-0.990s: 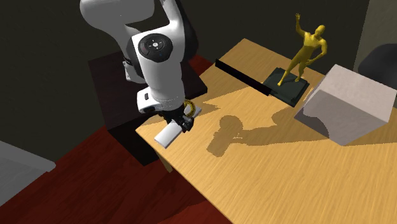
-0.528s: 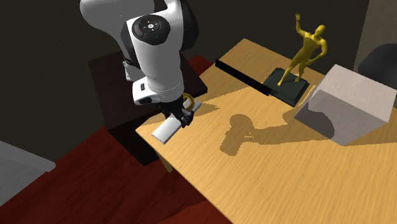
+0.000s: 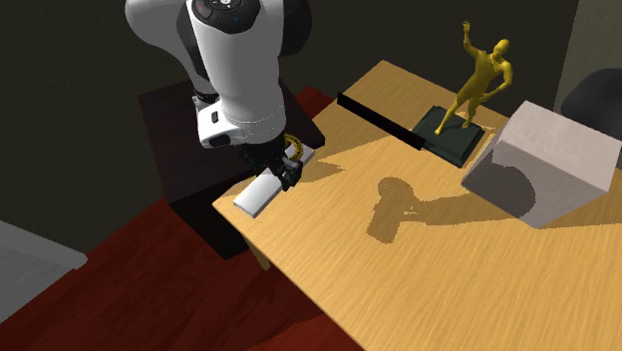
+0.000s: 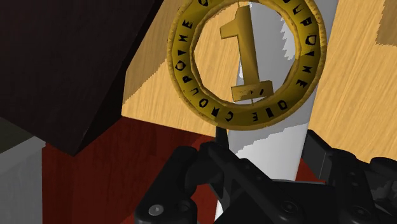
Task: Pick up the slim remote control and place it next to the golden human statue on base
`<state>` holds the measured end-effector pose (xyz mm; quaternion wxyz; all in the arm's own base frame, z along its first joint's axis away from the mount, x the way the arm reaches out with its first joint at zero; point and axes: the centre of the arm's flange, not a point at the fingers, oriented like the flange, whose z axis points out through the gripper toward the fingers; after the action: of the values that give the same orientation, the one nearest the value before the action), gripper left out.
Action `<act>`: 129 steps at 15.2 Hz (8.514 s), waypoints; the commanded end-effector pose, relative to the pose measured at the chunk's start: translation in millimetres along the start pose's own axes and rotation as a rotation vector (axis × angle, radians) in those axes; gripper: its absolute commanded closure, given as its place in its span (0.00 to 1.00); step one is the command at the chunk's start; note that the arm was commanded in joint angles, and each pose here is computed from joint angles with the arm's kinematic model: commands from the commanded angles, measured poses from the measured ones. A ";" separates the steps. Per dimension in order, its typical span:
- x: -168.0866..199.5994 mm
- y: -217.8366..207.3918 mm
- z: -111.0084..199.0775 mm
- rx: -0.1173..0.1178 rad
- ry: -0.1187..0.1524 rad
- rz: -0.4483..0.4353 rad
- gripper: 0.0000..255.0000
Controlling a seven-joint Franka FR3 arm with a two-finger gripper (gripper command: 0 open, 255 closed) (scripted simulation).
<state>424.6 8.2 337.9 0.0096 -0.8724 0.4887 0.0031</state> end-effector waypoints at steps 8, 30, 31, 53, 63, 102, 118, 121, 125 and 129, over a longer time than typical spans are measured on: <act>-0.5 -1.0 -47.5 0.000 0.000 0.000 1.00; -2.2 -2.6 -163.7 0.000 0.000 0.000 1.00; -2.3 -2.6 -168.9 0.000 0.000 0.000 1.00; -174.1 -16.5 -213.7 0.000 0.000 0.000 1.00; -305.7 -26.7 -211.8 0.000 0.000 0.000 1.00; -650.9 -52.6 -143.5 0.000 0.000 0.000 1.00; -649.7 -51.4 -59.0 0.000 0.000 0.000 1.00; -649.5 -51.2 -43.1 0.000 0.000 0.000 1.00; -649.2 -50.9 -22.0 0.000 0.000 0.000 1.00; -648.8 -50.6 -0.9 0.000 0.000 0.000 1.00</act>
<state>128.9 587.7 355.9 0.0093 -0.8724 0.4887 0.0032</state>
